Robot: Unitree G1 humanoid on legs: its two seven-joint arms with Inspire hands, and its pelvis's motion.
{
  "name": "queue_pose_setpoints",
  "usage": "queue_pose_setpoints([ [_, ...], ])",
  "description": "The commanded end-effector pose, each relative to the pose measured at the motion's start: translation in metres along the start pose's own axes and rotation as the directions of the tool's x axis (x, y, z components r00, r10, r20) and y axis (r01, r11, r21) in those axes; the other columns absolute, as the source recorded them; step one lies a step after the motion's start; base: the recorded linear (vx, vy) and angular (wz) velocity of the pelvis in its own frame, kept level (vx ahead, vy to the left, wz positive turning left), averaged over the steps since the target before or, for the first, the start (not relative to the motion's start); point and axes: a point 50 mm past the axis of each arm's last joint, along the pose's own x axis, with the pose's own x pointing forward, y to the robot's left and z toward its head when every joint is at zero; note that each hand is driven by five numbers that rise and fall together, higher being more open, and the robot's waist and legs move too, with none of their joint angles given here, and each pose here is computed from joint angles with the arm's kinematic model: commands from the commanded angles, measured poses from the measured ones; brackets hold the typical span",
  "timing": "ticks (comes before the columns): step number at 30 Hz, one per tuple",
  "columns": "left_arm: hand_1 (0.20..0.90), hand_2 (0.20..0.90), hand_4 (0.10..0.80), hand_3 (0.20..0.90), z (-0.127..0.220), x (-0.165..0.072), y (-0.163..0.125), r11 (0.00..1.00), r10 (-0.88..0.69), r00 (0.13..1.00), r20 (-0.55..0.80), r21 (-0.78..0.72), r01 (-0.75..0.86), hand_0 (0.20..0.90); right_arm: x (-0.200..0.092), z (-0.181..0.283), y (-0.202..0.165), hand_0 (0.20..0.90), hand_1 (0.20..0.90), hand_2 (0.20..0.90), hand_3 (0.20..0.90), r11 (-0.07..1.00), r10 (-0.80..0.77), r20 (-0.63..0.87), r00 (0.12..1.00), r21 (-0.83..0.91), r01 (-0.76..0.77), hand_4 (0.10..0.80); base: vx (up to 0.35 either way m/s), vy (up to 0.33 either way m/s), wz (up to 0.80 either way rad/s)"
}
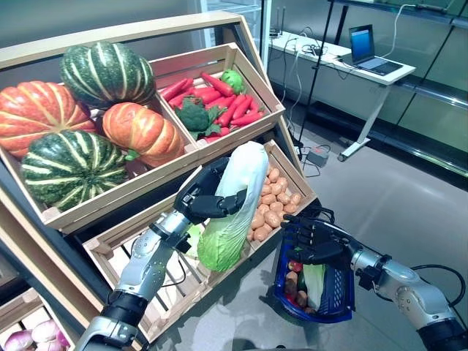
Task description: Put vegetables into the basket
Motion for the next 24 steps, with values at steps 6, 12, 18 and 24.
queue_pose_setpoints([
  [6, 0.300, 0.300, 0.400, 0.300, 0.049, 0.039, -0.007, 0.993, -0.092, 0.957, 0.273, 0.098, 0.068, 0.300, 0.019, 0.041, 0.024, 0.900, 0.900, 0.900, 0.900, 0.985, 0.171, 0.212, 0.962, -0.046, -0.165, 0.800, 0.000, 0.000, 0.00],
  [12, 0.300, 0.300, 0.400, 0.300, 0.044, 0.044, -0.016, 0.995, -0.103, 0.947, 0.305, 0.047, 0.093, 0.300, 0.036, 0.056, 0.044, 0.900, 0.900, 0.900, 0.900, 0.976, 0.211, 0.328, 0.921, -0.013, -0.218, 0.800, 0.000, 0.000, 0.00],
  [18, 0.300, 0.300, 0.400, 0.300, 0.036, 0.054, -0.030, 0.993, -0.103, 0.940, 0.325, -0.013, 0.114, 0.300, 0.054, 0.066, 0.068, 0.900, 0.900, 0.900, 0.900, 0.943, 0.282, 0.406, 0.869, 0.050, -0.330, 0.800, 0.000, 0.000, 0.00],
  [24, 0.300, 0.300, 0.400, 0.300, 0.019, 0.060, -0.043, 0.987, -0.112, 0.949, 0.294, -0.077, 0.140, 0.300, 0.067, 0.076, 0.091, 0.900, 0.900, 0.900, 0.900, 0.890, 0.331, 0.471, 0.817, 0.133, -0.437, 0.800, 0.000, 0.000, 0.00],
])
